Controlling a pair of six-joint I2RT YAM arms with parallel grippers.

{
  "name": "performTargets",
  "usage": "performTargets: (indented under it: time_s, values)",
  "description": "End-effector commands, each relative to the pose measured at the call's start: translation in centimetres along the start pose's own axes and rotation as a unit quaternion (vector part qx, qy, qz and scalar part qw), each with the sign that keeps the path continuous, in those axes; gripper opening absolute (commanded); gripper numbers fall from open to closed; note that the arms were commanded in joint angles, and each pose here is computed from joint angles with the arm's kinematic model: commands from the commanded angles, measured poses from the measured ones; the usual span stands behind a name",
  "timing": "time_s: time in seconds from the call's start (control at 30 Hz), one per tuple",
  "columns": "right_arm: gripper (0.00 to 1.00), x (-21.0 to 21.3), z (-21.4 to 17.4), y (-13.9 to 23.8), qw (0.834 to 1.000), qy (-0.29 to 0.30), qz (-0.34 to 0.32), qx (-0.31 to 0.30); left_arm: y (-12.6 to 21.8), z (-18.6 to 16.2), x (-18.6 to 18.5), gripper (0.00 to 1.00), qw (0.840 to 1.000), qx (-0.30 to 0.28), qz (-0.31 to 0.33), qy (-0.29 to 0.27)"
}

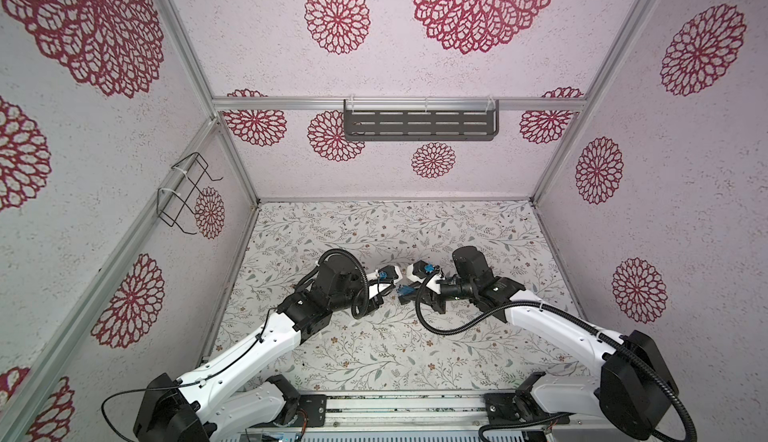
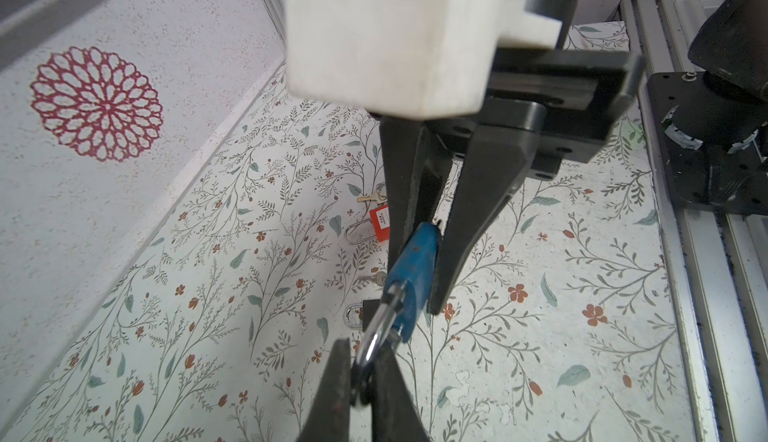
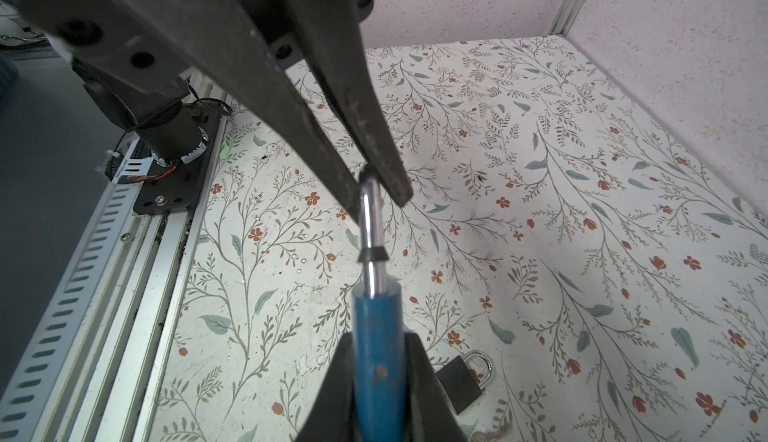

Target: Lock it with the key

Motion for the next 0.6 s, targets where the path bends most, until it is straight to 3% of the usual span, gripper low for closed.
performTargets:
  time_s: [0.0, 0.57]
  values:
    - [0.0, 0.0, 4.1, 1.4, 0.993, 0.074, -0.024, -0.092, -0.5, 0.9, -1.0, 0.0, 0.997, -0.028, -0.068, 0.01]
    - [0.0, 0.1, 5.4, 2.0, 0.986, 0.106, -0.026, -0.127, -1.5, 1.0, -1.1, 0.0, 0.994, -0.024, -0.104, 0.025]
Point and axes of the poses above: each gripper's point midway between its finger pads, its own y axis back along the fingers, its own x axis along the line the jaws close on, z = x × y, the point moved 10 cm from there along y, back along the fingers
